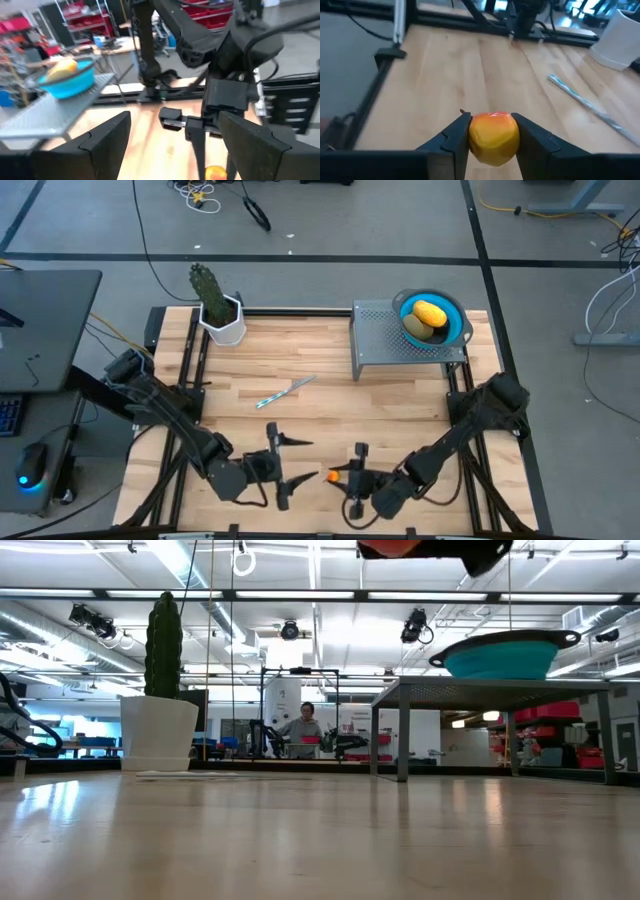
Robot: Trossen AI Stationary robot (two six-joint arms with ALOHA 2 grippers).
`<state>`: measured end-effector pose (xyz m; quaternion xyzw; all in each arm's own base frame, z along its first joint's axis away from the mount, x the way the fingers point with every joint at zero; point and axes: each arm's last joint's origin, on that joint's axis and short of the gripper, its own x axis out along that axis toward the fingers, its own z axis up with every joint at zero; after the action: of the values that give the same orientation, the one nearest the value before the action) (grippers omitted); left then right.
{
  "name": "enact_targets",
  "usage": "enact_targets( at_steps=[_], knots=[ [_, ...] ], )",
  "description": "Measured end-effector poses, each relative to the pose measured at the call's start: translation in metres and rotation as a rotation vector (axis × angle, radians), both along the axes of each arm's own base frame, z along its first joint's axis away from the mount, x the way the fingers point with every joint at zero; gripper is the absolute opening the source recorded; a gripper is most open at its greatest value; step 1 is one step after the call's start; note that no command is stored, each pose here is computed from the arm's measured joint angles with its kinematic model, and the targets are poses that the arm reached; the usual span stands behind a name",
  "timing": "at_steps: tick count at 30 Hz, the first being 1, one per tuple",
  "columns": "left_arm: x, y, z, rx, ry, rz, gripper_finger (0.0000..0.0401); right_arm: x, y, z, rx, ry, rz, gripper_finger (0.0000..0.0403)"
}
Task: Pick & Place Fruit
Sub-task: Put the pear into the blue strainer bowl on the shelf
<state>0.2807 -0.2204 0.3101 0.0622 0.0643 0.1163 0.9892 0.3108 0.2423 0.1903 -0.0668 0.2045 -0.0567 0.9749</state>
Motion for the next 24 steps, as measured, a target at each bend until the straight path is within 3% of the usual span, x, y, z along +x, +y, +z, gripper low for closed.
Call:
enact_targets(
  at_steps=[10, 17, 24],
  knots=[
    [0.016, 0.026, 0.008, 0.13, 0.004, 0.085, 0.0309, -0.014, -0.061, 0.029, -0.186, 0.26, -0.083, 0.0136],
    [0.001, 0.046, 0.021, 0.223, 0.076, 0.177, 0.0309, -0.018, -0.116, 0.036, -0.329, 0.479, -0.161, 0.0136],
    [-0.005, 0.072, 0.028, 0.263, 0.147, 0.26, 0.0309, -0.033, -0.178, 0.054, -0.394, 0.565, -0.171, 0.0136]
  ],
)
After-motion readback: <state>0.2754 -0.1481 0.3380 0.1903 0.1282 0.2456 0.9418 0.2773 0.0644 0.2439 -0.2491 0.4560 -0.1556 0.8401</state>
